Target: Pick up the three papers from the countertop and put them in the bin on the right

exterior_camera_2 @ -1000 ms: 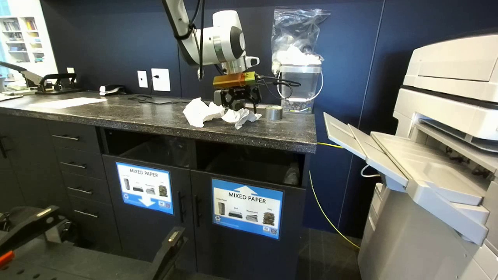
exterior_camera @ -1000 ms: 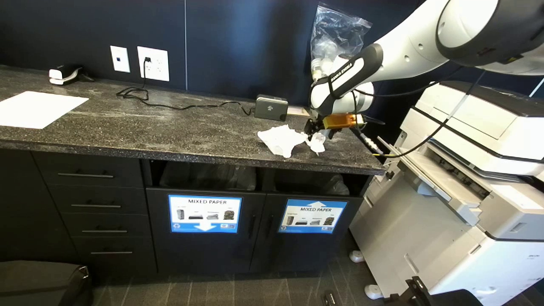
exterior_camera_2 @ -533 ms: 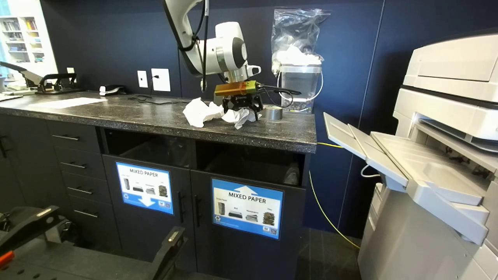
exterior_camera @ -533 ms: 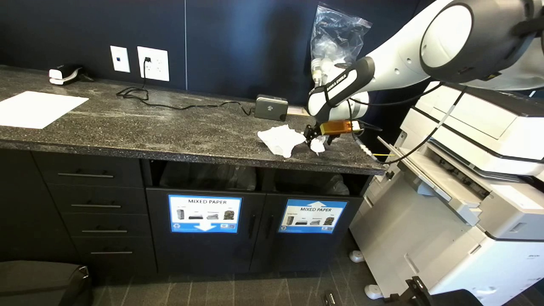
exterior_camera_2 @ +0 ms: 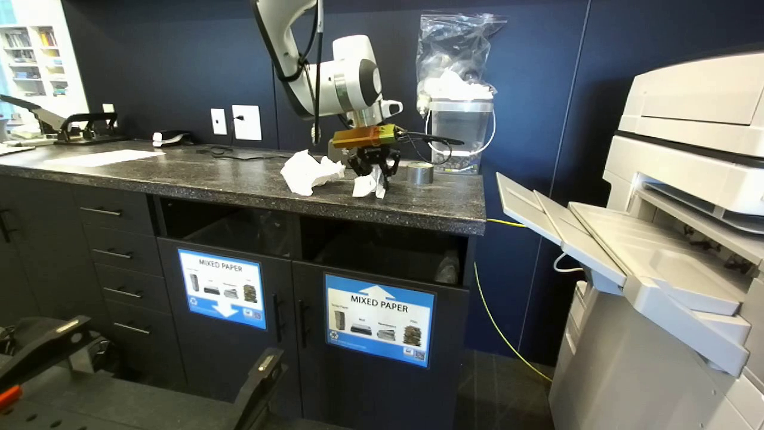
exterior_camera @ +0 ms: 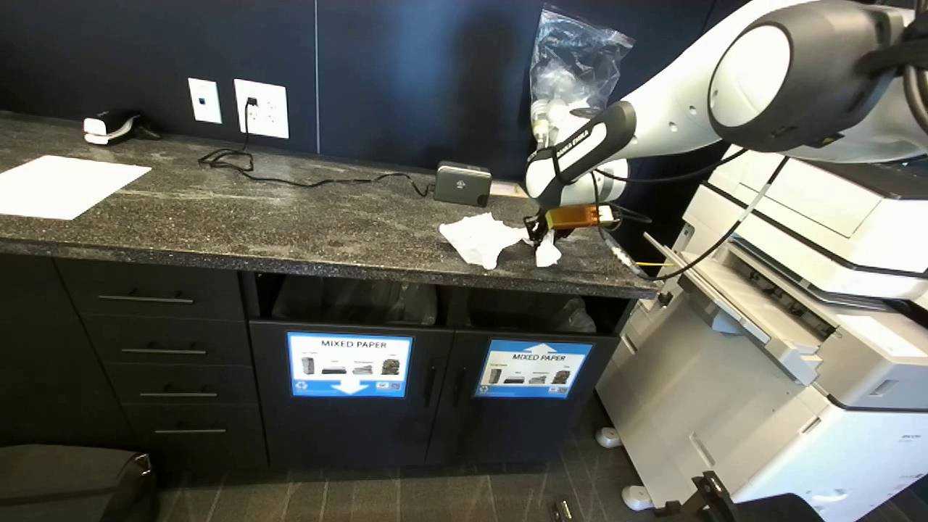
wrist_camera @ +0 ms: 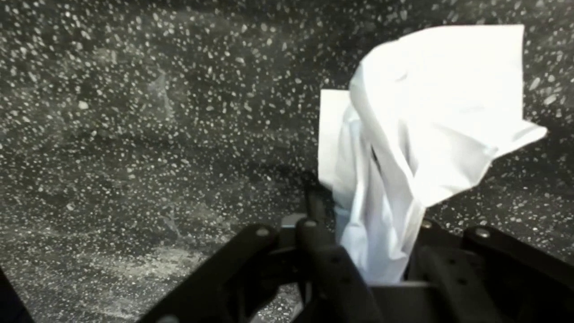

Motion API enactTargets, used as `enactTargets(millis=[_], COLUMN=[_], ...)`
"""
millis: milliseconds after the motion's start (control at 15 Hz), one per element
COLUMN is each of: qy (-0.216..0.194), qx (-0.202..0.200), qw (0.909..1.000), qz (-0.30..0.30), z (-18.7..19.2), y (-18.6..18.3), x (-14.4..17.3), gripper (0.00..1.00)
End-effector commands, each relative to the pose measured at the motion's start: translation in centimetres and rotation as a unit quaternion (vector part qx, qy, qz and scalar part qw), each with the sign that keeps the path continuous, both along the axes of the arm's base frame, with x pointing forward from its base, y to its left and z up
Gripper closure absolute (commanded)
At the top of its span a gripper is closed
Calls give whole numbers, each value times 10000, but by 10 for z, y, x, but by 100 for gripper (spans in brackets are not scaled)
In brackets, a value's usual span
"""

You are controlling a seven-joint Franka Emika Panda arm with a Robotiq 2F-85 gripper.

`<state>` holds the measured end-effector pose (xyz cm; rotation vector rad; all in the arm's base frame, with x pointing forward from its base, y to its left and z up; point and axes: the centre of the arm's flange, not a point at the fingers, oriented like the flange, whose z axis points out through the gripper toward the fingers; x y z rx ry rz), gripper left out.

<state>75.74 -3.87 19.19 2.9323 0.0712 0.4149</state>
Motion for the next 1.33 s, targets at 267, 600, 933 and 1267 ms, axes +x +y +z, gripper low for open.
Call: enactTargets(millis=[267,600,933,1267], qy=[367,754,1111,1470], qx=[-153,-244,13,167], qw=[9992,9968,9938,9889], qz=[-37,-95,5,108], z=[6,19,30,32], y=[-5,-20,-36,-40], x=[-2,-38,-95,-164], gripper=[90,88,89,89])
